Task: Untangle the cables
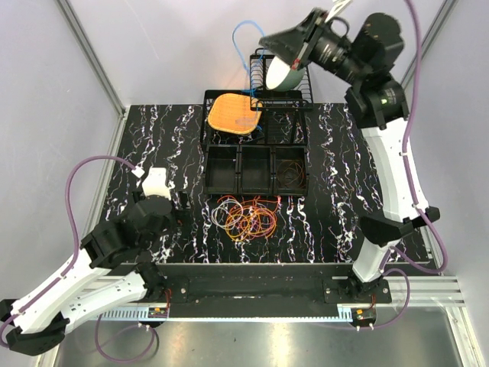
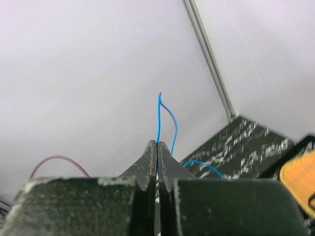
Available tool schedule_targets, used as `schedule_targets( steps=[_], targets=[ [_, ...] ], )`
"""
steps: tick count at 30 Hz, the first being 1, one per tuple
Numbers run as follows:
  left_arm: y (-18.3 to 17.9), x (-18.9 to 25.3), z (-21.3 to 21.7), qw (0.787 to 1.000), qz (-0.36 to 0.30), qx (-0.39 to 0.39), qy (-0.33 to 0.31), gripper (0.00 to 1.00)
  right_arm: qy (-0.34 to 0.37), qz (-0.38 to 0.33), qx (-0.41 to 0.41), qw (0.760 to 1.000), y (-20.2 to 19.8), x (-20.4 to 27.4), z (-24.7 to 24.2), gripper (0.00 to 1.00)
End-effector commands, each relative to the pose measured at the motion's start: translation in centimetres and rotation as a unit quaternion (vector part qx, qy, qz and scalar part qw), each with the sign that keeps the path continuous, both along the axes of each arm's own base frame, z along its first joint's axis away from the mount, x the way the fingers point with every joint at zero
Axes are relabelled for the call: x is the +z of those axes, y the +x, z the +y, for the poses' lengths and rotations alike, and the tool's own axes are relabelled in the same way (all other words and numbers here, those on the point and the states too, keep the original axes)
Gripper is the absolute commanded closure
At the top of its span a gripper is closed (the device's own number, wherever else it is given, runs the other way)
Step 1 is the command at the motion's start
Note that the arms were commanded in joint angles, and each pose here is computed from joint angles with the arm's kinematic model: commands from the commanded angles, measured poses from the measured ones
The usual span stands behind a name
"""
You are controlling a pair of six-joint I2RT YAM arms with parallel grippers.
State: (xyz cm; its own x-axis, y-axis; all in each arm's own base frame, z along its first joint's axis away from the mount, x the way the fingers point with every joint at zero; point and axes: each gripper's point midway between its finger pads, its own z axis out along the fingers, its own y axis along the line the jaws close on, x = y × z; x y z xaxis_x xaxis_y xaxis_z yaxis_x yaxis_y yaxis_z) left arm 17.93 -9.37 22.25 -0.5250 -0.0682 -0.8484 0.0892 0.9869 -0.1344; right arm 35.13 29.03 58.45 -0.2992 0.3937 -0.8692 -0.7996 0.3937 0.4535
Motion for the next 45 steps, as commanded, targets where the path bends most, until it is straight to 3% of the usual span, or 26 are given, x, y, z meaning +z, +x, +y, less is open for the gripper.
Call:
schedule_targets(
  steps=[1,10,21,45],
  targets=[
    [0.6,1.0,-0.1,1.0,-0.023,0.01,-0.013,0.02,0.014,-0.024,-0.012,1.0,-0.3,2.5,-0.3,1.0],
    [0.7,1.1,0.4,0.999,-0.029,0.021,-0.012,0.01,-0.024,0.064,-0.032,0.997,3.6,-5.3,0.8,1.0],
    [0.5,1.4,0.8,0.999,-0.038,0.027,-0.022,0.01,-0.047,0.118,-0.058,0.99,5.6,-12.9,1.1,1.0],
    [0.5,1.5,0.9,0.999,-0.039,0.028,-0.024,0.01,-0.097,0.193,-0.082,0.973,6.4,-22.9,0.6,1.0]
  ],
)
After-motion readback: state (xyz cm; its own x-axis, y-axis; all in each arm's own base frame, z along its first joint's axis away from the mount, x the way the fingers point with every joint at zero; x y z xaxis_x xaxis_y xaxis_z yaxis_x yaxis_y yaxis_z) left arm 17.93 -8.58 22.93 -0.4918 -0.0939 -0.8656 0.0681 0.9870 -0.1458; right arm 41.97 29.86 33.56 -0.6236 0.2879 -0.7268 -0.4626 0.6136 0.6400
